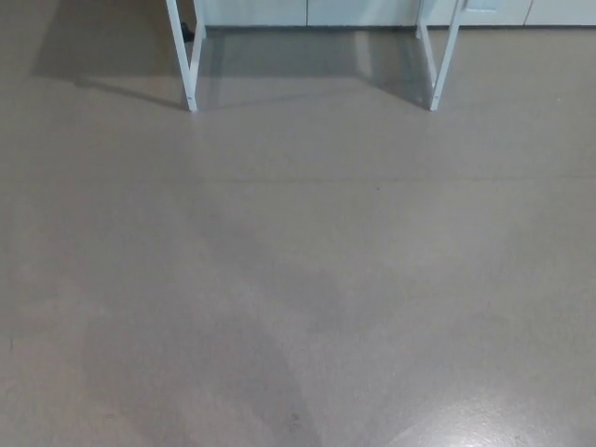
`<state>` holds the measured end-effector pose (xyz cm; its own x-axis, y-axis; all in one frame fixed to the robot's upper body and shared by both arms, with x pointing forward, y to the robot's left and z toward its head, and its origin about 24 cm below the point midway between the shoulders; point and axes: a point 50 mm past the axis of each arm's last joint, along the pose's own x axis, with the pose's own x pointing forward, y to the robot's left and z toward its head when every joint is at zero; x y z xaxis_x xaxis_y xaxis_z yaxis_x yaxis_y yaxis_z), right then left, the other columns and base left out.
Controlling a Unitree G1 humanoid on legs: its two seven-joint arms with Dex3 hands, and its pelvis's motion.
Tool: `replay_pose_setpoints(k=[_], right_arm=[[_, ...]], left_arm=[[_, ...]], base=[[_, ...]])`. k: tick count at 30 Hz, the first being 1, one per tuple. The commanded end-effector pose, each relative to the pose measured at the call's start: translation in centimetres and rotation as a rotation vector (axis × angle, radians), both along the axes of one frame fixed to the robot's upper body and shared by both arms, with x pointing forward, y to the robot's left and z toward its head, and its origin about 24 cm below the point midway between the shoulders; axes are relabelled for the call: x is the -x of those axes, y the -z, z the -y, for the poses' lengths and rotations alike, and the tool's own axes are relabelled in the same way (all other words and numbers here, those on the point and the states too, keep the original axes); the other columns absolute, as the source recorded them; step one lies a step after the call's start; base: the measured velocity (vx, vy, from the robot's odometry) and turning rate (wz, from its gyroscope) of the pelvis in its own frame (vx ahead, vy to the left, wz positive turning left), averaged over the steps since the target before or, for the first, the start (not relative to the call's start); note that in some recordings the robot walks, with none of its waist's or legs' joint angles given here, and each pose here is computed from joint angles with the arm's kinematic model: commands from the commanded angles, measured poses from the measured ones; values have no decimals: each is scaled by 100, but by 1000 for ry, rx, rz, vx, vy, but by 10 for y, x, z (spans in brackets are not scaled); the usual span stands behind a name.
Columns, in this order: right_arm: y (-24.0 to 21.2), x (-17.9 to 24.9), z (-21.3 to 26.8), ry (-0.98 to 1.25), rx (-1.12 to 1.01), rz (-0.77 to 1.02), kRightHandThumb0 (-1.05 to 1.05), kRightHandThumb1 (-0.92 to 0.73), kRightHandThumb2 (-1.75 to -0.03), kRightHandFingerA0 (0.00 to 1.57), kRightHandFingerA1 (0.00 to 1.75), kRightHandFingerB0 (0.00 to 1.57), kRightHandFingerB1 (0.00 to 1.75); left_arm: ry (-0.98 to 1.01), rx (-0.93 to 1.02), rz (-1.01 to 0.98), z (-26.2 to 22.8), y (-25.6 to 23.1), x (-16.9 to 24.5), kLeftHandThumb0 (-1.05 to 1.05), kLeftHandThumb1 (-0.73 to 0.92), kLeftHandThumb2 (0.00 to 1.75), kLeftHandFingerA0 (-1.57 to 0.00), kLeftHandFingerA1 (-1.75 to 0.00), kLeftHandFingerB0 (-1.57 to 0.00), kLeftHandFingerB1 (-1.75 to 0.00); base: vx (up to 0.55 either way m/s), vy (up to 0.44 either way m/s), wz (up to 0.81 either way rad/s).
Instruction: The robot walk towards a table in front and pick up a black pencil case on the left hand side and put the pencil case into a small container on the right hand side
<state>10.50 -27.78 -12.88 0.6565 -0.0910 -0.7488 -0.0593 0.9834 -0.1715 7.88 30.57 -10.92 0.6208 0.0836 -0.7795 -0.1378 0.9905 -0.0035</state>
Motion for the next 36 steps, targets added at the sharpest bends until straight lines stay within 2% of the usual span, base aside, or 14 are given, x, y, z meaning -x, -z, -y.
replay_pose_setpoints(k=[1, 8, 14, 19, 25, 31, 36], right_arm=[[-3, -1, 7, -7, 22, 7, -58, -47, -55, 88, 57, 63, 49], [-4, -1, 7, -20, 32, 12, -57, -48, -55, 86, 56, 63, 48], [-3, -3, 8, -14, 39, 0, -57, -49, -56, 88, 55, 63, 48], [-3, -3, 7, -16, 38, -1, -57, -49, -56, 89, 55, 63, 48], [-3, -4, 8, -7, 33, -3, -56, -50, -56, 87, 54, 63, 48], [-4, -4, 8, -16, 36, 4, -56, -49, -56, 89, 55, 63, 48], [-4, -4, 8, -22, 53, 6, -57, -49, -56, 90, 53, 62, 47]], left_arm=[[8, -9, 29, -6, -4, -2, -22, 53, 56, -29, -41, -25, -32], [18, -34, 19, -5, -5, -5, -21, 53, 55, -31, -40, -25, -31], [27, -33, 21, -5, -5, -7, -23, 54, 56, -29, -39, -25, -32], [27, -42, 20, -5, -5, -8, -23, 54, 56, -31, -40, -27, -32], [37, -41, 30, -4, -7, -10, -25, 52, 60, -26, -42, -26, -35], [40, -55, 22, -4, -7, -11, -22, 54, 56, -32, -40, -26, -32], [34, -49, 26, -4, -7, -11, -22, 53, 56, -31, -40, -27, -32]], base=[[-234, -21, 32], [-56, 52, 0], [141, 371, -17], [161, 126, 3], [151, -81, 11], [166, -329, 18], [147, -70, -5]])
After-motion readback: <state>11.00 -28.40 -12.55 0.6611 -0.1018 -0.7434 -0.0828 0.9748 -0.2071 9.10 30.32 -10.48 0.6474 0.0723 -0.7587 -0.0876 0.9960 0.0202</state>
